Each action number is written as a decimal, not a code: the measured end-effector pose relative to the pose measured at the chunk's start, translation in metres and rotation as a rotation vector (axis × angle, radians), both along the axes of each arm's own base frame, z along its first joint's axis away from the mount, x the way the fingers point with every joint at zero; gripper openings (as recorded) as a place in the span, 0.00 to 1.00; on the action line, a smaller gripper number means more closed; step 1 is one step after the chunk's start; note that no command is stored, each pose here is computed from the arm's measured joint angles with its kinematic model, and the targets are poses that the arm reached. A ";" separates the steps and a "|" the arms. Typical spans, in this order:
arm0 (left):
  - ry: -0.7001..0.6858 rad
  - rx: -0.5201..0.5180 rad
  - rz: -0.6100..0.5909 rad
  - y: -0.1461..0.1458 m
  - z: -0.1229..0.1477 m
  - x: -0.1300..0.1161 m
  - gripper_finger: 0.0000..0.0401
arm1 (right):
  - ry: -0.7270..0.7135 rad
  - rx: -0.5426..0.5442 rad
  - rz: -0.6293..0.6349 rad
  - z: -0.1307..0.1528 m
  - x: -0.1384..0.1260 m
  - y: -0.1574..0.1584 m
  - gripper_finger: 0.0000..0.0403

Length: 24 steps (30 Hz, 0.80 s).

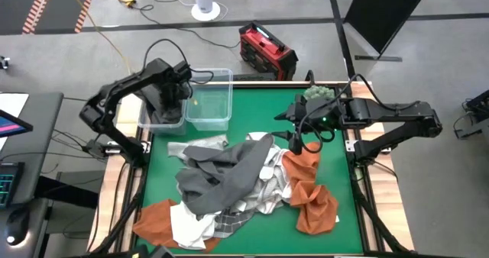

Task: Sort towels by color in basket
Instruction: Put the gray towel into the left transparent bin

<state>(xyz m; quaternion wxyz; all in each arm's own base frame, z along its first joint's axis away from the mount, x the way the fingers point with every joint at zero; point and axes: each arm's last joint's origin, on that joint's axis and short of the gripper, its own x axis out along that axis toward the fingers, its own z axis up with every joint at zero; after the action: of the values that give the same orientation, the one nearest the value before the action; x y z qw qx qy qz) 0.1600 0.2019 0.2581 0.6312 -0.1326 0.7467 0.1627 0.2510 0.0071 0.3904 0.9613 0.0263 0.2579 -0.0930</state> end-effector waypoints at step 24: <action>-0.453 0.527 -0.138 -0.021 0.068 -0.017 0.46 | -0.006 0.035 -0.017 0.000 0.000 0.001 0.70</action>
<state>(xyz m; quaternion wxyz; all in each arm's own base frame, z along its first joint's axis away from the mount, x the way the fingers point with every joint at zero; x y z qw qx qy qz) 0.1428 0.1807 0.3262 0.8027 0.0529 0.5275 0.2733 0.2510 0.0081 0.3904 0.9607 0.0458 0.2562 -0.0965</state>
